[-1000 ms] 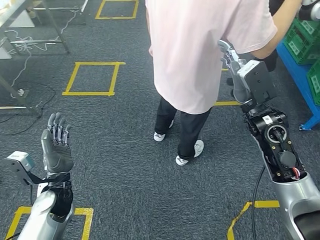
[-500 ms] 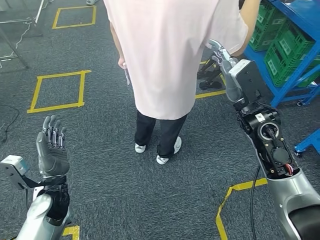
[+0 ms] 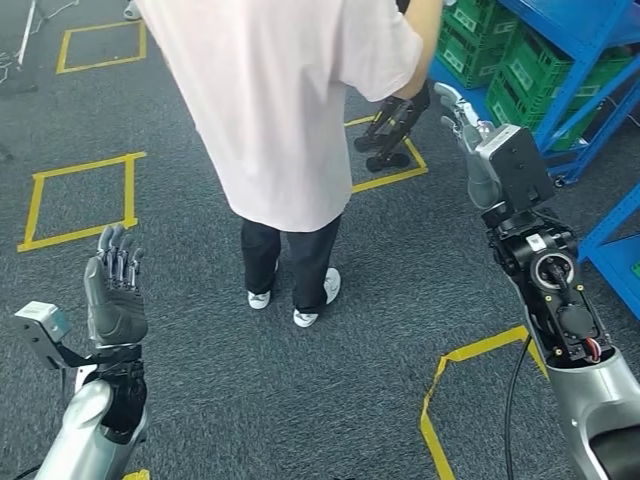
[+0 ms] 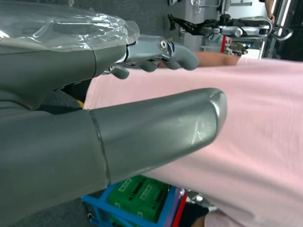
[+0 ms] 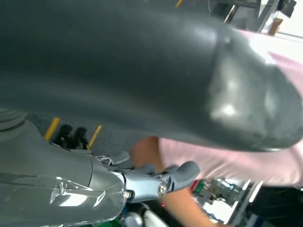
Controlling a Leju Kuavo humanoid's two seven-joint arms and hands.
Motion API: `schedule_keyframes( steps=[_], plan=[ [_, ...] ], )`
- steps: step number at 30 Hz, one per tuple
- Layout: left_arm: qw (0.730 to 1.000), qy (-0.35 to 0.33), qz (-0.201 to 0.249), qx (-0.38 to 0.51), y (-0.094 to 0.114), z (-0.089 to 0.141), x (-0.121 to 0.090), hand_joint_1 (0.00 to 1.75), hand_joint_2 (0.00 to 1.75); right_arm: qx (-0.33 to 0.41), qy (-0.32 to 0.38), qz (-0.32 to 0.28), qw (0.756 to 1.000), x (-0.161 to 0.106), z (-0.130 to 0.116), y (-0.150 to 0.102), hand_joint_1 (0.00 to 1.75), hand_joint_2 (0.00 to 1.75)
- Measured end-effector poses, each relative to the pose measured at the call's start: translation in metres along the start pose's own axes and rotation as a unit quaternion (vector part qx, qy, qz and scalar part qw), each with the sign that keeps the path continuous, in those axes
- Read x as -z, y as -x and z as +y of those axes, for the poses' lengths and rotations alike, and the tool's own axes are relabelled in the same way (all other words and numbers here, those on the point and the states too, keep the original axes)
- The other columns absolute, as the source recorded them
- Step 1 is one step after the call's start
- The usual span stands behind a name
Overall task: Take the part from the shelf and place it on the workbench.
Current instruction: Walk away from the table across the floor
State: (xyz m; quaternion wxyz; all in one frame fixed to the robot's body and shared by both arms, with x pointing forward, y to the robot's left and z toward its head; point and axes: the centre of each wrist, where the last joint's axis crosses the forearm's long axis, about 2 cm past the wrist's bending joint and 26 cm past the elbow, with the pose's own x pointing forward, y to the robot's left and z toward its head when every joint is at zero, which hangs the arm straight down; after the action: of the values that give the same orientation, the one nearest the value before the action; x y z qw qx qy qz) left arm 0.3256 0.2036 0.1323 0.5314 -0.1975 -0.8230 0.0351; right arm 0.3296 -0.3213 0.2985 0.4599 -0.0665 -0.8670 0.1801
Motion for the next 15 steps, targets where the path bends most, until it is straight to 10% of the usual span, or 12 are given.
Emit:
schedule_keyframes(
  steps=[15],
  plan=[
    [1.0, -0.005, 0.001, 0.002, 0.0012, 0.0005, -0.003, 0.0, 0.0, 0.003, -0.002, 0.001, 1.0, -0.0012, 0.0022, 0.0, 0.0, 0.0]
  ],
)
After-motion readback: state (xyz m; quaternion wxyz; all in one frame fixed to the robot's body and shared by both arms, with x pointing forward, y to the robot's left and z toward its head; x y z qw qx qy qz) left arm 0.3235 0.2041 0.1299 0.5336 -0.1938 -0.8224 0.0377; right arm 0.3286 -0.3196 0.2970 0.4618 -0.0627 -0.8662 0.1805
